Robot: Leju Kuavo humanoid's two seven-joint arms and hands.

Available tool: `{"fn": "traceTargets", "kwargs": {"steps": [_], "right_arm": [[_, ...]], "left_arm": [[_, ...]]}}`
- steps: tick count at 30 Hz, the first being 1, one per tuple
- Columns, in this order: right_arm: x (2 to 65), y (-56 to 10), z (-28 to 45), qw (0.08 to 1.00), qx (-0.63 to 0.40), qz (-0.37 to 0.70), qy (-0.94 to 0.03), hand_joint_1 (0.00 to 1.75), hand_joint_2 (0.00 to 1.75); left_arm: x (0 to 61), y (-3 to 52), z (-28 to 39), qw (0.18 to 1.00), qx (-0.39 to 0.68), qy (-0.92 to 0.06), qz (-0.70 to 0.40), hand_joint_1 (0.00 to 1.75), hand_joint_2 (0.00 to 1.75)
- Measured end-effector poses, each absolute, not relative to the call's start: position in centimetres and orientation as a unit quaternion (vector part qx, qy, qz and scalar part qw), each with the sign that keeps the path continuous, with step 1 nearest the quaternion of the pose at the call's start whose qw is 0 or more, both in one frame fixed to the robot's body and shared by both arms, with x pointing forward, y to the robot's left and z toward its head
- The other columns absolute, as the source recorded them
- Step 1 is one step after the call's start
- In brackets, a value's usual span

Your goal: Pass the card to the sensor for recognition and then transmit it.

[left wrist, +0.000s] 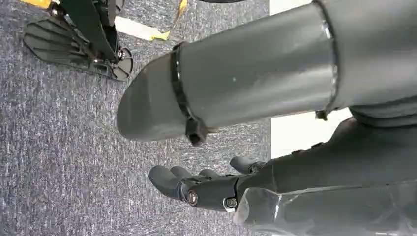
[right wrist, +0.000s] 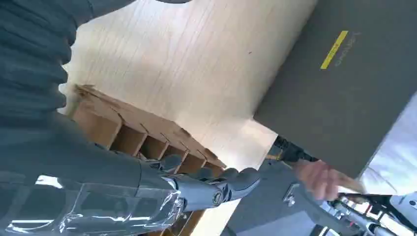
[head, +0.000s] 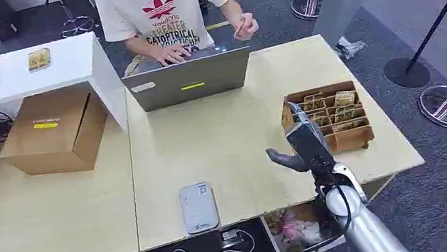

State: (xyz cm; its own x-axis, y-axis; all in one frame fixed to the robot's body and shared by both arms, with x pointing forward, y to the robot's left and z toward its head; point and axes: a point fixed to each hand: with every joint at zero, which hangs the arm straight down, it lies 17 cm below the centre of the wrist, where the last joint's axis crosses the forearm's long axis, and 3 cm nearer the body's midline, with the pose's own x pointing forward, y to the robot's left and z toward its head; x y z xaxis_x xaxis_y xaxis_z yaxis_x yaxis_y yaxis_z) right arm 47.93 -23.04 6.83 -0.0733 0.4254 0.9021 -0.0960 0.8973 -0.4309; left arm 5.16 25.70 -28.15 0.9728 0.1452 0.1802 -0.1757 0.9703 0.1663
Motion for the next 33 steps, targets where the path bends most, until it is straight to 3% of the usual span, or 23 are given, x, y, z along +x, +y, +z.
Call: {"fn": "traceTargets", "kwargs": {"steps": [19,33], "right_arm": [[47.6,-23.3,7.3,0.664,-0.125,0.195,-0.711,0.0,1.75],[49.9,-21.4,14.5,0.558,-0.206,0.24,-0.767,0.0,1.75]], "left_arm": [[5.2,25.8,-28.2,0.989,0.09,-0.084,0.081,0.0,0.0],[5.6,25.9,-28.1,0.989,0.092,-0.09,0.079,0.0,0.0]]}}
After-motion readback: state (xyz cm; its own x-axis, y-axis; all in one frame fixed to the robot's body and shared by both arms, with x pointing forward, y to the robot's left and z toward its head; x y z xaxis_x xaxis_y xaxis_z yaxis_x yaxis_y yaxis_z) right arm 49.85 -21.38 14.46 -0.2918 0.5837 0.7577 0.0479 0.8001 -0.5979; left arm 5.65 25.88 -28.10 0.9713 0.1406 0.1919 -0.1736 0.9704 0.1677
